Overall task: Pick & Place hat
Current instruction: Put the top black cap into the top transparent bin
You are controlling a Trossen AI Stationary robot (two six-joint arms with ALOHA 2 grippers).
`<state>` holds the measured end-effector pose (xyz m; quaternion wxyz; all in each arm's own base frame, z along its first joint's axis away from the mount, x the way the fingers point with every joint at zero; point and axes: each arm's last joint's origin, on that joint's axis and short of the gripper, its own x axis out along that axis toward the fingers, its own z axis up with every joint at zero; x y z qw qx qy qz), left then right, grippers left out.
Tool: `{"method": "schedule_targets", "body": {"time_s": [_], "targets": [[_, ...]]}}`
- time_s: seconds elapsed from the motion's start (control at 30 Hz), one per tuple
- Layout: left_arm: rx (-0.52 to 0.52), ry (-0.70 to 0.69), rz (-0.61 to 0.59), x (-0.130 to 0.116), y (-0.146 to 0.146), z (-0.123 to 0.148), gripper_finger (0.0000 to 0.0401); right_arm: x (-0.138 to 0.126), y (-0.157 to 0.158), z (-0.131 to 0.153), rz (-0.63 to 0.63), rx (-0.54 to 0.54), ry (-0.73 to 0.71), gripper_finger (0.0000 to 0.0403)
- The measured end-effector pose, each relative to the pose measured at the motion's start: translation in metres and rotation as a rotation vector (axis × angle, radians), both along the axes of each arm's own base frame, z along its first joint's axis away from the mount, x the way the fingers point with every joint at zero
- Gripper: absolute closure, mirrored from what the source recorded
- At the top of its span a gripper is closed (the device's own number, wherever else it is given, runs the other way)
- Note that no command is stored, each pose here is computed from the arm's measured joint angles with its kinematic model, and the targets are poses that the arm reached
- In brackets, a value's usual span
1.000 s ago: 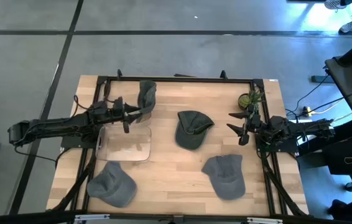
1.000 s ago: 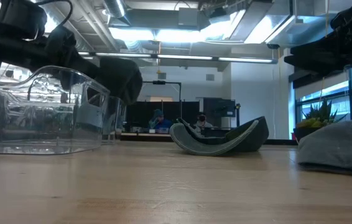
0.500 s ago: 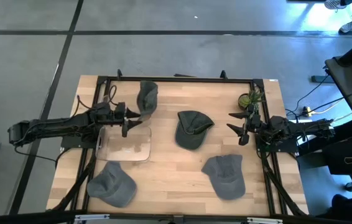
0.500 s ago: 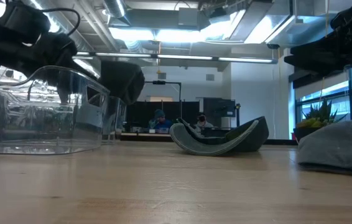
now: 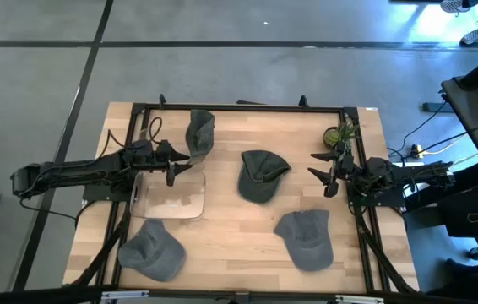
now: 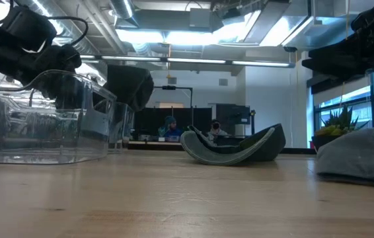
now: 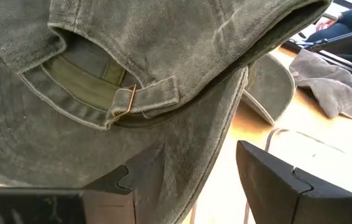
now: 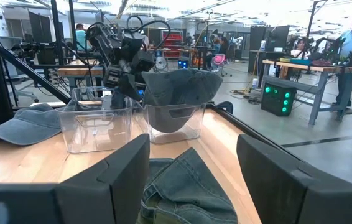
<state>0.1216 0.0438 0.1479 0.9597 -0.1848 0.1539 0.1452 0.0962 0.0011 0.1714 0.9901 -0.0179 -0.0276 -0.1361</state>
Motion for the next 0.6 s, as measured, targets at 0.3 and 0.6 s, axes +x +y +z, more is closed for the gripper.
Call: {"method": "schedule_targets", "body": {"time_s": [0.3, 0.6], "targets": [[0.138, -0.061, -0.029, 0.006, 0.003, 0.034, 0.0211, 0.000, 0.000, 0.000, 0.000, 0.000, 0.000, 0.0160], [0.178, 0.178, 0.041, 0.002, 0.002, 0.097, 0.0211, 0.000, 0.000, 0.000, 0.000, -0.003, 0.001, 0.0160]]}}
